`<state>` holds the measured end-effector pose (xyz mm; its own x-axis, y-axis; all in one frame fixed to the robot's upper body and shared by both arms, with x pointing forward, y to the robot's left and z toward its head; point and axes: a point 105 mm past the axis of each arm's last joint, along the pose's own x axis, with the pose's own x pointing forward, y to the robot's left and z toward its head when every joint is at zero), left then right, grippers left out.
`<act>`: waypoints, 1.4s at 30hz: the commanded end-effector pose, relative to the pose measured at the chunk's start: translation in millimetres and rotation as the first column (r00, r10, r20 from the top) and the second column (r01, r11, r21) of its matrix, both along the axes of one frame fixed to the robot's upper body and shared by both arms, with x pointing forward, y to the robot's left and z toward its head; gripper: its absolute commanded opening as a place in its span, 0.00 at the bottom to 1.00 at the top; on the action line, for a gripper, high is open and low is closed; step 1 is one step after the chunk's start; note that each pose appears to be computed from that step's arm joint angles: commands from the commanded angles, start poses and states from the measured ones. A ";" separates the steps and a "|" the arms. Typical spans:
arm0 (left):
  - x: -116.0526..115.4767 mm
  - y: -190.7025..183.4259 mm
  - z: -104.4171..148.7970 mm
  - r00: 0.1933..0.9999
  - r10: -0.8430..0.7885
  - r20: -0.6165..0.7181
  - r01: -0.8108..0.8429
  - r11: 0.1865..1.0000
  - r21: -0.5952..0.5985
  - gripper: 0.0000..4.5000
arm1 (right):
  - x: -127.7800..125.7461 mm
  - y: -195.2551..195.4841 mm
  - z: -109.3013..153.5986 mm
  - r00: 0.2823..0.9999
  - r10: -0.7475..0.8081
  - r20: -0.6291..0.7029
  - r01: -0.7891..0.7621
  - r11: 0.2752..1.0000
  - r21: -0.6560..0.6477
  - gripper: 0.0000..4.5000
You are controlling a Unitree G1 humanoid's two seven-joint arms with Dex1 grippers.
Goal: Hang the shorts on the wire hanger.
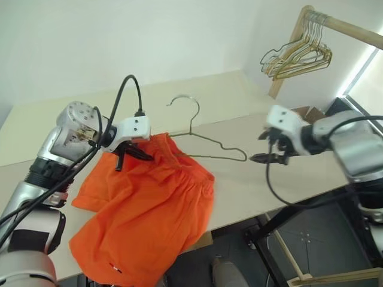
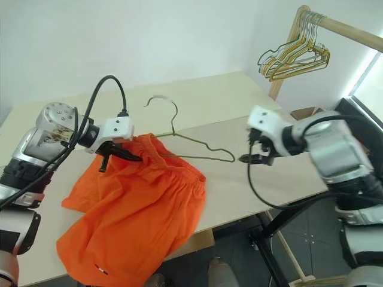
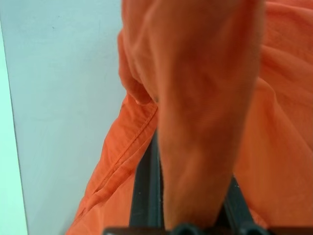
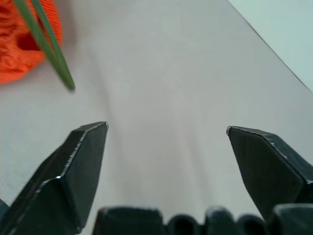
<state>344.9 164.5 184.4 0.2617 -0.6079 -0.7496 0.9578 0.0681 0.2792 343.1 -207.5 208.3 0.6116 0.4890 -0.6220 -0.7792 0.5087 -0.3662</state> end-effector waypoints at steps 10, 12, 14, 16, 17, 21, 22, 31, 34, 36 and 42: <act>6.9 1.9 23.2 0.997 0.060 0.048 -0.055 0.995 -0.085 0.00 | -48.3 13.2 -56.0 0.980 0.040 -0.195 0.027 0.943 0.332 0.99; 6.8 0.8 24.6 0.997 0.054 0.048 -0.050 0.995 -0.086 0.00 | -46.2 37.4 -79.3 0.972 0.021 -0.235 0.071 0.924 0.376 0.99; 6.7 -0.3 24.9 0.998 0.050 0.048 -0.046 0.995 -0.086 0.00 | -42.9 61.0 -99.2 0.962 0.006 -0.273 0.113 0.900 0.421 0.99; 6.2 -0.8 24.6 0.998 0.046 0.047 -0.042 0.996 -0.083 0.00 | -42.3 79.7 -111.0 0.954 0.015 -0.298 0.125 0.887 0.444 0.99; 5.6 -0.9 24.4 0.998 0.044 0.046 -0.040 0.996 -0.081 0.00 | -41.7 86.9 -114.9 0.949 0.016 -0.315 0.137 0.879 0.456 0.99; 4.4 0.5 25.9 0.998 0.039 0.047 -0.036 0.997 -0.074 0.00 | -32.0 103.6 -125.9 0.936 -0.005 -0.351 0.185 0.857 0.481 0.99; 4.5 0.9 26.5 0.998 0.040 0.048 -0.037 0.997 -0.073 0.00 | -30.5 106.6 -124.9 0.933 0.006 -0.359 0.186 0.847 0.498 0.99; 3.9 3.1 27.6 0.998 0.045 0.052 -0.041 0.997 -0.068 0.00 | -32.0 132.3 -125.1 0.896 0.123 -0.427 0.161 0.807 0.569 0.87; 3.6 3.7 27.5 0.997 0.047 0.054 -0.044 0.997 -0.067 0.00 | -31.4 136.2 -128.1 0.887 0.135 -0.441 0.160 0.807 0.568 0.64; 3.9 4.3 27.3 0.997 0.051 0.056 -0.047 0.997 -0.067 0.00 | -29.9 137.5 -125.9 0.885 0.141 -0.444 0.166 0.795 0.583 0.49; 3.2 6.3 26.1 0.997 0.061 0.055 -0.057 0.996 -0.075 0.00 | -26.6 138.2 -116.6 0.889 0.147 -0.434 0.179 0.760 0.625 0.04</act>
